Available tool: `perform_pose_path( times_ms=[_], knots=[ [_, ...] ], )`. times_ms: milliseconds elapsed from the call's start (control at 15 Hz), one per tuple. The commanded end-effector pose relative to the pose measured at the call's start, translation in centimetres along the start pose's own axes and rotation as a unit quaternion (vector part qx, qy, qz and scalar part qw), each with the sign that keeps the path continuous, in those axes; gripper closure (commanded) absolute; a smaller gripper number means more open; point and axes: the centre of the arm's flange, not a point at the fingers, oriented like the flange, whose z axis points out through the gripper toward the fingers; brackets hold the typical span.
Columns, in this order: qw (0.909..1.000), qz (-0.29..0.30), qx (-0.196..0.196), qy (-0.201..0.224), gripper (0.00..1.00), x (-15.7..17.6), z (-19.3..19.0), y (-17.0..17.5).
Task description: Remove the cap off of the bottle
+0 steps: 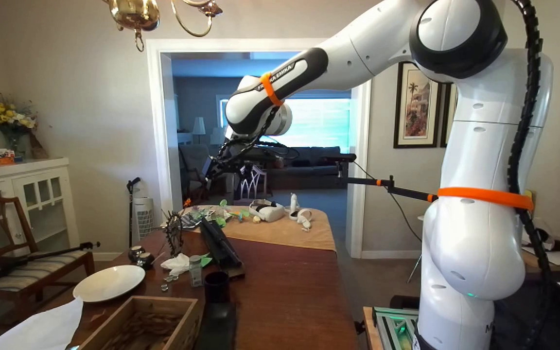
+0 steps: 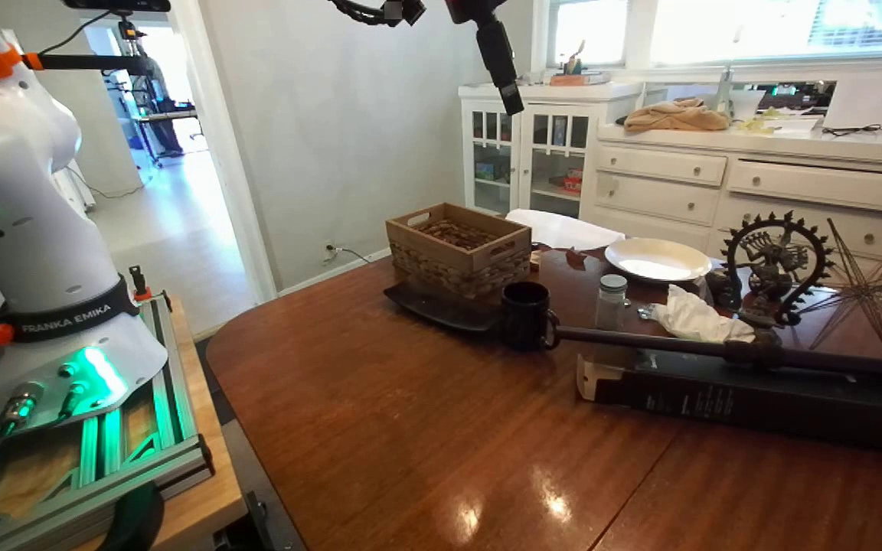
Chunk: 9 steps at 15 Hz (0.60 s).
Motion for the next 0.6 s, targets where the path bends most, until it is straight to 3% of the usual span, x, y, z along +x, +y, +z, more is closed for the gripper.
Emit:
perform_pose_path(
  times_ms=[0, 467, 533],
  knots=[
    [1.0000, 0.000, 0.000, 0.000, 0.00, 0.00, 0.00, 0.00],
    [1.0000, 0.000, 0.000, 0.000, 0.00, 0.01, -0.01, 0.01],
    [0.9997, 0.024, -0.006, -0.006, 0.00, 0.72, 0.87, -0.19]
  ],
)
